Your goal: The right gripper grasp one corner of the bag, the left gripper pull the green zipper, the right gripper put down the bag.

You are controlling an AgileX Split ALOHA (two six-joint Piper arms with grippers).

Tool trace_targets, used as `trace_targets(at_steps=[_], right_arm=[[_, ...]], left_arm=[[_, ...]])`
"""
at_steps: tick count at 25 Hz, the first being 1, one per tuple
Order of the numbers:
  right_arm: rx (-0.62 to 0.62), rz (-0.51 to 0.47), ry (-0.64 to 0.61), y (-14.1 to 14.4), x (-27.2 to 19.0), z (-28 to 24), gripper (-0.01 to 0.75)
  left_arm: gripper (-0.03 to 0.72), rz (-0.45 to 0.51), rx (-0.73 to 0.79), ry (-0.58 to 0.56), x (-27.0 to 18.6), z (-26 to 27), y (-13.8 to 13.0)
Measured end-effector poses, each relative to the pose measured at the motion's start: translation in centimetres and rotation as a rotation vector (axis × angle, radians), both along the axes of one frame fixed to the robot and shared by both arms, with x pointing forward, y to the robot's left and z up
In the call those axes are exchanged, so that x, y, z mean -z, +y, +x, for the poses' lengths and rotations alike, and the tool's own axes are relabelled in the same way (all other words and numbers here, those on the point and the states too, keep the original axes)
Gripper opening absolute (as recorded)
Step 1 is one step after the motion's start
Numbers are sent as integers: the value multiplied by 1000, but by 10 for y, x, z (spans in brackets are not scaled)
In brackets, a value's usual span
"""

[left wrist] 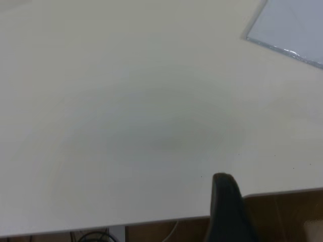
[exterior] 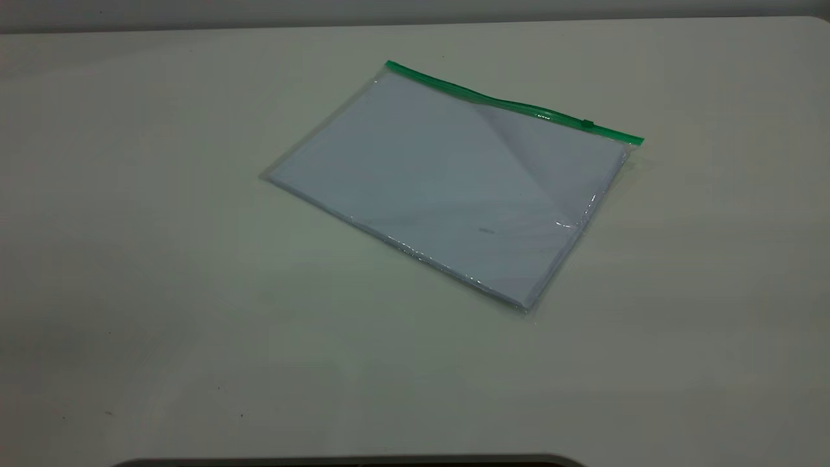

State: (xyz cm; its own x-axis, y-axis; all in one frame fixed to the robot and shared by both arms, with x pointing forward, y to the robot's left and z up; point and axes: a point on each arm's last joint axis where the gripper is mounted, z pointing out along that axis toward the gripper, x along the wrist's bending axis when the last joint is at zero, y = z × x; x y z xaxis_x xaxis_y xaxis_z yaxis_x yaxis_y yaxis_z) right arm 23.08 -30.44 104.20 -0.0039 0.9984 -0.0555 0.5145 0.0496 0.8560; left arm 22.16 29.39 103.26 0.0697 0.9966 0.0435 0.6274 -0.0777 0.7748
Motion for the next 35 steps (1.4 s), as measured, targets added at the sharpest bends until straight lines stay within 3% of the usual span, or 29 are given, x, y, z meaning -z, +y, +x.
trace_targets(at_steps=[4, 8, 17, 24, 30, 35], right_arm=[[0, 0, -1, 0, 0, 0, 402], [-43, -15, 75, 3, -6, 19, 400], [-165, 29, 222, 19, -2, 122, 455], [-181, 120, 323, 28, 41, 196, 478], [-187, 227, 477, 37, 88, 256, 479], [-241, 290, 526, 47, 126, 311, 479]], left_arm=[[520, -11, -9, -2, -1, 1, 0], [520, -64, -35, 15, -17, 19, 0], [520, -72, 67, 103, -53, 128, -1], [520, -82, 217, 151, -41, 207, -7], [520, -169, 301, 205, -14, 259, -14], [520, -224, 349, 223, 7, 293, -18]])
